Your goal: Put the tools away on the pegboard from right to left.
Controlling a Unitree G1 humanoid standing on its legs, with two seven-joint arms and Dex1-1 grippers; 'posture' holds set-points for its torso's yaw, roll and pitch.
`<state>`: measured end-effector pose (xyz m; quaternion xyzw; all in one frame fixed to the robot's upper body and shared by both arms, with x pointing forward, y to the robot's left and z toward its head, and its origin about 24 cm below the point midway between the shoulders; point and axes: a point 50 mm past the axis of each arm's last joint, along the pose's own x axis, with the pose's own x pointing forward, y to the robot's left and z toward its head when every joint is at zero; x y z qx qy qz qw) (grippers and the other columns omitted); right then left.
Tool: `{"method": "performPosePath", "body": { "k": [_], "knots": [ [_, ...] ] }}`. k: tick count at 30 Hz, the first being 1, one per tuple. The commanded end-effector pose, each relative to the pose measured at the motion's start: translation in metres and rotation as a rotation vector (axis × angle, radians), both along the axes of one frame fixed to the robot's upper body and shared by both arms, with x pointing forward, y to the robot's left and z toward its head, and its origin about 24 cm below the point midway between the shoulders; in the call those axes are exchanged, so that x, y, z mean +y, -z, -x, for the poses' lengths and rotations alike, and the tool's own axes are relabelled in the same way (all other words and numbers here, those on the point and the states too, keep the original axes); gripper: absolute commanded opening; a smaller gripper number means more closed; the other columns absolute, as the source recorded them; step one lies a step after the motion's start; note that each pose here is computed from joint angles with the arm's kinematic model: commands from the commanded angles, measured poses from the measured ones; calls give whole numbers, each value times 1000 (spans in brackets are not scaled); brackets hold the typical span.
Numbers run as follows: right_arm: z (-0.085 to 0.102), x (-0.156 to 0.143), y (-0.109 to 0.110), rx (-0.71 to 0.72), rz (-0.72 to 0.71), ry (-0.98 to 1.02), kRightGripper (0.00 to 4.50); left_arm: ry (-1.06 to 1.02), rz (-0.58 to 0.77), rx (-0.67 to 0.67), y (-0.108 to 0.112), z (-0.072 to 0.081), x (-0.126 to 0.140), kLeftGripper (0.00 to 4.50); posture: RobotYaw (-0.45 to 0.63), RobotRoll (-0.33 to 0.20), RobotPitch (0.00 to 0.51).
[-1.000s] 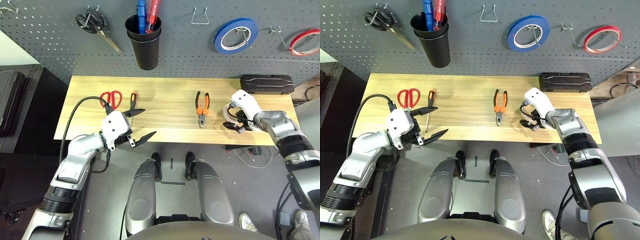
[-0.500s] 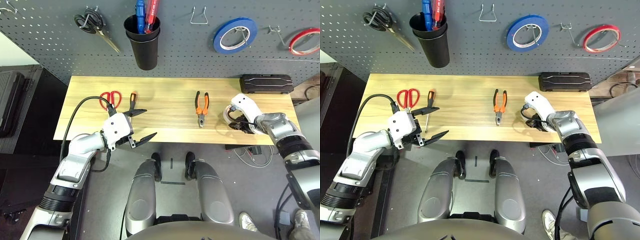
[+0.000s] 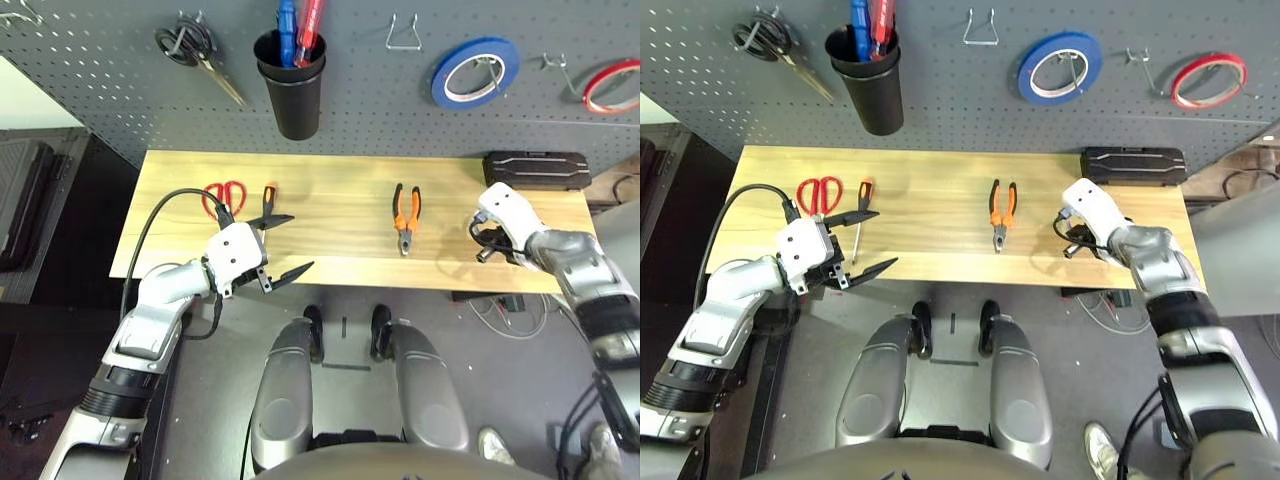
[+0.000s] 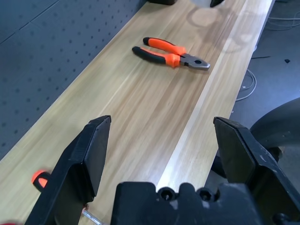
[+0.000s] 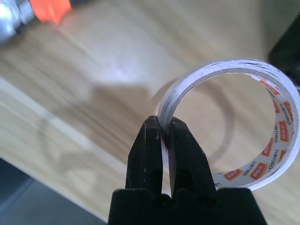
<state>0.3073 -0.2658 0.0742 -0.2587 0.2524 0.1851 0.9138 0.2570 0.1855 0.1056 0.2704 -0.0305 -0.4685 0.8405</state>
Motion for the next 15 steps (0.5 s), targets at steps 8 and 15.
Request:
{"method": "performPosePath", "body": {
  "k": [8, 15],
  "knots": [
    [23, -1, -27, -363, 22, 16, 27, 7, 73, -9, -1, -1, -5, 4500, 71, 0, 285],
    [37, -3, -30, -609, 124, -3, 27, 6, 230, -38, -14, -6, -12, 4500, 70, 0, 250]
  ]
}}
